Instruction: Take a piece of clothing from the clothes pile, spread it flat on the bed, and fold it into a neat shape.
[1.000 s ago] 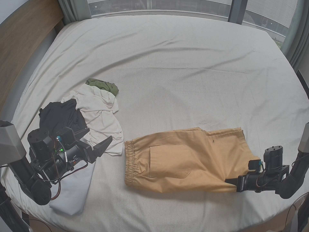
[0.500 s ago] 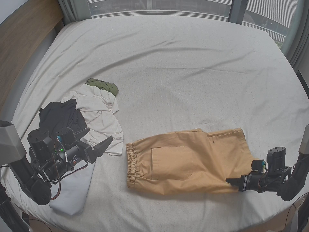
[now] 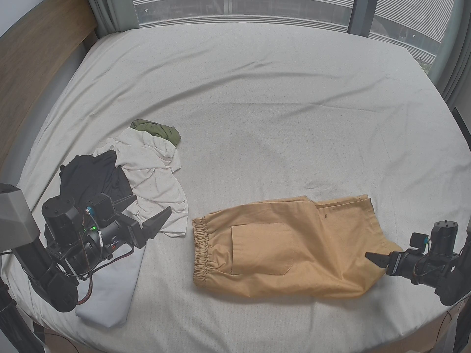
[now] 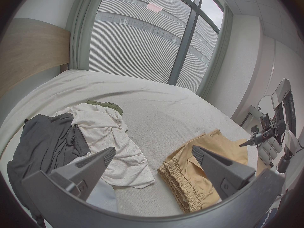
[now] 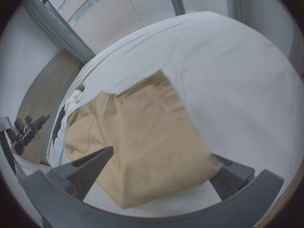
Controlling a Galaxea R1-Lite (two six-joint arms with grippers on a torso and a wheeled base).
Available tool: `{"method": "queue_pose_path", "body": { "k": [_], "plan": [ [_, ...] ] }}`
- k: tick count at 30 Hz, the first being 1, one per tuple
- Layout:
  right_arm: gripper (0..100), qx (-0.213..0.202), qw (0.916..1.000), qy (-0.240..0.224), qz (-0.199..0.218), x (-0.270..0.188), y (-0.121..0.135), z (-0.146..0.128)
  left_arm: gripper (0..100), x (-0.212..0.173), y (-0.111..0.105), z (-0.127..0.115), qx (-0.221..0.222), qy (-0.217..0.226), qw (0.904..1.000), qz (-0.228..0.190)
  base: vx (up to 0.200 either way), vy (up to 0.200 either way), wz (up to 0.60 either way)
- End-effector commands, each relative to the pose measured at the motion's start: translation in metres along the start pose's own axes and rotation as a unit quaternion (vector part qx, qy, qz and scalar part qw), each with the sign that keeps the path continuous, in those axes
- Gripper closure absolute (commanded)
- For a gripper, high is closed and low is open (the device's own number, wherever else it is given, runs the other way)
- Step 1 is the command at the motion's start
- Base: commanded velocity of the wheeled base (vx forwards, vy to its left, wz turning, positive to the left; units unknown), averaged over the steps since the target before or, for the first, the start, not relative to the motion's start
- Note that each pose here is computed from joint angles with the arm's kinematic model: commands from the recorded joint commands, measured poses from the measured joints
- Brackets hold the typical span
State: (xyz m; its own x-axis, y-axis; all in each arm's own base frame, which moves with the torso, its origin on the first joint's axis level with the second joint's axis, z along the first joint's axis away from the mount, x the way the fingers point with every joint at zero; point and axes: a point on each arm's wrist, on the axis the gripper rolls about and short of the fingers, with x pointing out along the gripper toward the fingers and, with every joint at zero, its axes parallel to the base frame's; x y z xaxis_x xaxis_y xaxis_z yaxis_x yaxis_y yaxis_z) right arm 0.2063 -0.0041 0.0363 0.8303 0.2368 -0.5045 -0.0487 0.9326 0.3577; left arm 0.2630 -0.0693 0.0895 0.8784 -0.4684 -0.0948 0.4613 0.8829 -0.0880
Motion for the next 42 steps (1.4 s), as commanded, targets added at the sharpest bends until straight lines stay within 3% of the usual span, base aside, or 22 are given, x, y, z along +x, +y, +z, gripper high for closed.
{"method": "queue_pose_path", "body": {
  "k": [1,8,9,10,15,17,24,28,33,42],
  "plan": [
    [0,0.015,0.9973,-0.062,-0.036,-0.018,-0.018,0.014,0,0.0,0.0,-0.001,-0.001,0.002,1.0,-0.001,0.0,0.0,0.0],
    [0,-0.015,0.9931,-0.112,0.032,-0.015,-0.012,0.03,0,0.0,-0.001,-0.009,-0.009,0.018,0.9998,-0.004,0.0,0.0,0.0],
    [0,-0.015,0.993,-0.112,0.035,-0.014,-0.012,0.031,0,0.0,-0.001,-0.009,-0.009,0.018,0.9998,-0.004,0.0,0.0,0.0],
    [0,-0.03,0.9905,-0.113,0.074,-0.009,-0.003,0.036,0,0.001,-0.002,-0.012,-0.016,0.025,0.9995,-0.007,0.0,0.0,0.0],
    [0,-0.052,0.9847,-0.114,0.121,-0.002,0.011,0.041,0,0.002,-0.006,-0.012,-0.033,0.026,0.999,-0.013,0.0,0.0,0.0],
    [0,-0.074,0.9762,-0.112,0.17,0.006,0.028,0.044,0,0.003,-0.013,-0.013,-0.055,0.03,0.9977,-0.026,0.0,0.0,0.0],
    [0,-0.106,0.959,-0.105,0.241,0.026,0.063,0.046,0,0.008,-0.019,-0.023,-0.073,0.05,0.9954,-0.036,0.0,0.0,0.0],
    [0,-0.115,0.9494,-0.073,0.283,0.031,0.076,0.035,0,0.013,-0.02,-0.033,-0.075,0.067,0.9941,-0.04,0.0,0.0,0.0],
    [0,-0.122,0.9401,-0.06,0.312,0.031,0.087,0.03,0,0.017,-0.022,-0.042,-0.077,0.082,0.9927,-0.043,0.0,0.0,0.0],
    [0,-0.119,0.9416,-0.041,0.312,0.036,0.087,0.022,0,0.023,-0.024,-0.049,-0.078,0.092,0.9916,-0.046,0.0,0.0,0.0]
  ]
}}
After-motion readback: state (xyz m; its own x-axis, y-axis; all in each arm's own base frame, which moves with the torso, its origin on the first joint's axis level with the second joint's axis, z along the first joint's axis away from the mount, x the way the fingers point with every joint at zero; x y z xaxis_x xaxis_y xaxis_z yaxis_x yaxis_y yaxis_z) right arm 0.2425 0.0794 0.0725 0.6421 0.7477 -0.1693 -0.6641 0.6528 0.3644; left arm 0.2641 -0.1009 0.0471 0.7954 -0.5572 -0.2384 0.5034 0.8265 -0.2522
